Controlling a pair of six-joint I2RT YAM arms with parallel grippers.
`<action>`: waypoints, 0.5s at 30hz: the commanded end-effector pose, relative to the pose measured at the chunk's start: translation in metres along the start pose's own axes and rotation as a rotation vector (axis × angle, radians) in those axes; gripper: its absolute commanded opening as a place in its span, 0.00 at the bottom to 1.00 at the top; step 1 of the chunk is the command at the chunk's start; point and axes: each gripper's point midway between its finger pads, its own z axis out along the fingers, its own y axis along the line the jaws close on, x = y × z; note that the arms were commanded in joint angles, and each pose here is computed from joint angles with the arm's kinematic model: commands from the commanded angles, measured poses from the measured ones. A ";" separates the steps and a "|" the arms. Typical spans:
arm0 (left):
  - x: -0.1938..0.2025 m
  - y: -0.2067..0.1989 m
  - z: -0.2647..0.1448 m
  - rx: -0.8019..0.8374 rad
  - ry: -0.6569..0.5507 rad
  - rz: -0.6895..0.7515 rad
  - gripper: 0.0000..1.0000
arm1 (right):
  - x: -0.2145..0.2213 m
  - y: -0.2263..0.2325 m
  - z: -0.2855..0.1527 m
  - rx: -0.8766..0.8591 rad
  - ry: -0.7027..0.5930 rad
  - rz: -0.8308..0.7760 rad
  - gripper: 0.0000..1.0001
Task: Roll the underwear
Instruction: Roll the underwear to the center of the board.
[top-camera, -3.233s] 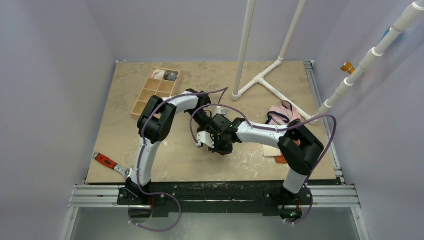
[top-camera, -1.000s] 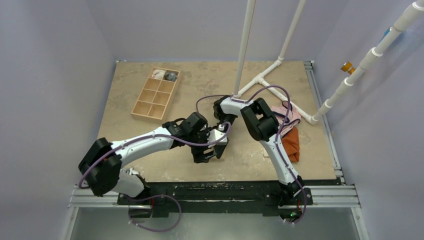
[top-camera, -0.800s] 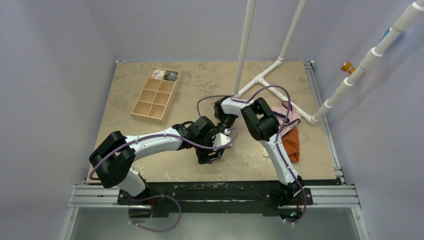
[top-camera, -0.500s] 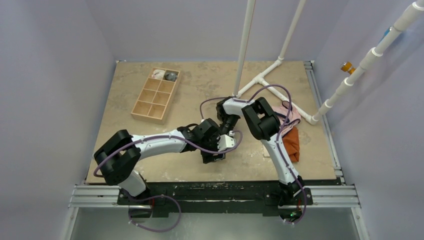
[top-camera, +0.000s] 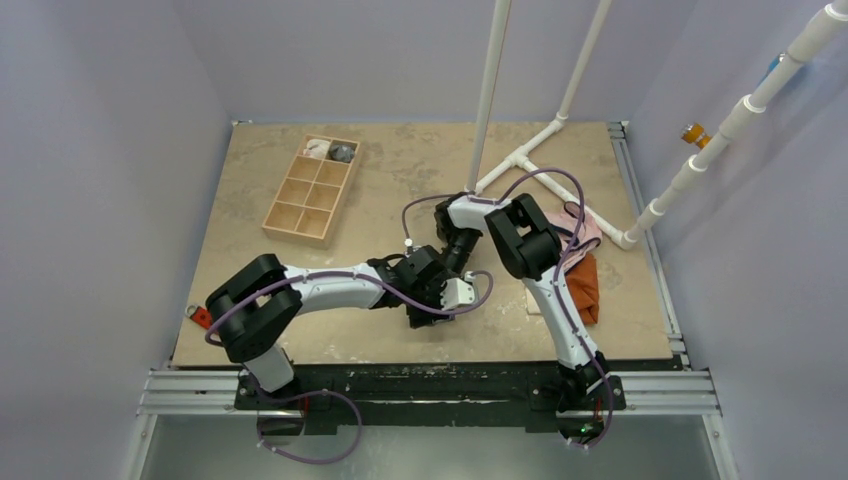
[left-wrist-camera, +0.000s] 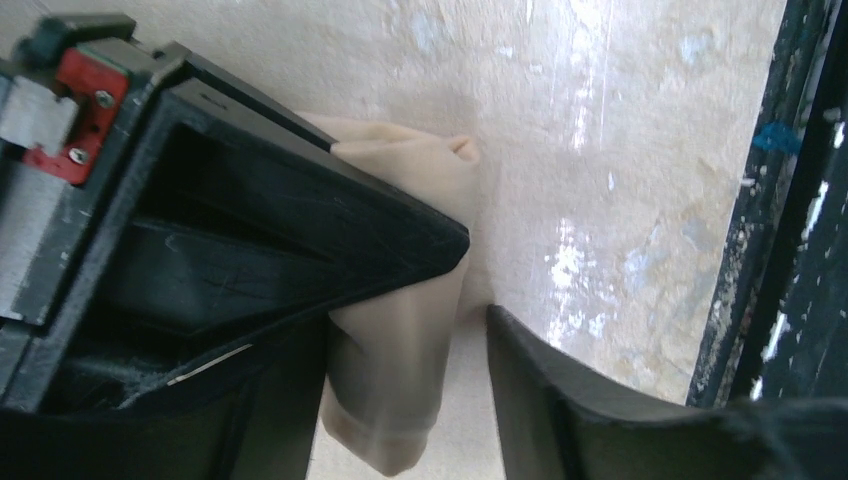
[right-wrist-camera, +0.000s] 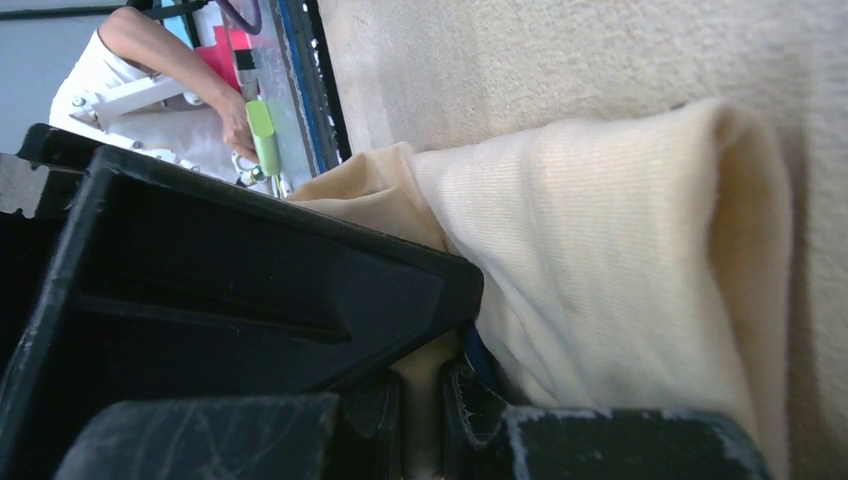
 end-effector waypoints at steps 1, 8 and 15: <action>-0.023 0.004 0.009 -0.009 -0.071 0.021 0.46 | 0.001 -0.076 -0.005 0.231 0.067 -0.190 0.05; -0.015 0.001 0.018 0.012 -0.040 -0.008 0.20 | -0.001 -0.074 -0.010 0.233 0.040 -0.184 0.07; -0.006 -0.002 0.027 0.042 0.018 -0.022 0.00 | -0.003 -0.066 -0.017 0.248 0.015 -0.182 0.18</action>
